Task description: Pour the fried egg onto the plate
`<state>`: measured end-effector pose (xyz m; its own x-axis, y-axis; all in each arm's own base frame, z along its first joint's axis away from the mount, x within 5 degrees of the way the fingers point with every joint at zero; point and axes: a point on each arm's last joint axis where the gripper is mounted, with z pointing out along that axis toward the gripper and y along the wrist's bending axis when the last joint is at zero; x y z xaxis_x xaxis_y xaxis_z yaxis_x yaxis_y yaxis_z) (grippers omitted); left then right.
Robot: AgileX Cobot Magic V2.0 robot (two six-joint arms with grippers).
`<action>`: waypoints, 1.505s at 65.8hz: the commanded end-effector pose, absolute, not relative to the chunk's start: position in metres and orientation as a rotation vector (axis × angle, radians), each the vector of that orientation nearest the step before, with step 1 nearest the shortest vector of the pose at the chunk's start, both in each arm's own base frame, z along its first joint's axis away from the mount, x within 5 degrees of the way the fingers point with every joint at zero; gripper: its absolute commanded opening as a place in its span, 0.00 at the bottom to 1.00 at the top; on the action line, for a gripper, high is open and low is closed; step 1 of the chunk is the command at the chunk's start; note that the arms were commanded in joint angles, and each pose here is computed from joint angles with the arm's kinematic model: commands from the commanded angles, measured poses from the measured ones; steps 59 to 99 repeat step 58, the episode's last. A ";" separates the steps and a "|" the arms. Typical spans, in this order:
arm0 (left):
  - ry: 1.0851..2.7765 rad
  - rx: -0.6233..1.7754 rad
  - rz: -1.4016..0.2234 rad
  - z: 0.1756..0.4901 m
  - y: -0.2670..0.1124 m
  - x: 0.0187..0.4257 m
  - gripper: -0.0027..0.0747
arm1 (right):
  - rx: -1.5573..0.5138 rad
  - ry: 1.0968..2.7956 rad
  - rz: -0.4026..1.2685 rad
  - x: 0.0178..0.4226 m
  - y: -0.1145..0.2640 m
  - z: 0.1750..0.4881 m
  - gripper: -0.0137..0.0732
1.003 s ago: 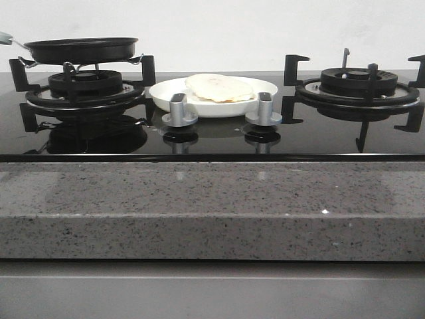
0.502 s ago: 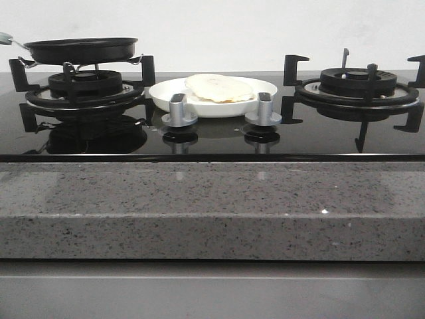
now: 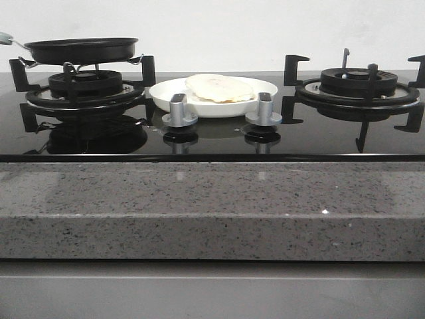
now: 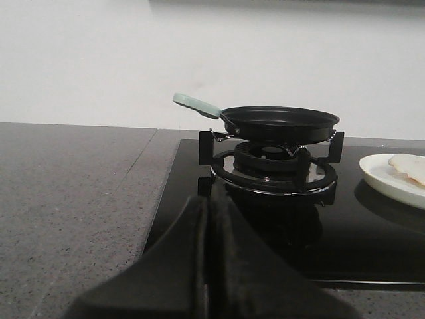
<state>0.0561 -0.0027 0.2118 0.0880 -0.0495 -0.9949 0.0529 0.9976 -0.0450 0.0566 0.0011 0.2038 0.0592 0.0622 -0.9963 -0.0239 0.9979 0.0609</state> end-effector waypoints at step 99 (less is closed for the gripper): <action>1.388 -0.012 -0.074 0.219 -0.002 0.054 0.01 | 0.025 1.440 0.053 0.054 0.001 0.211 0.08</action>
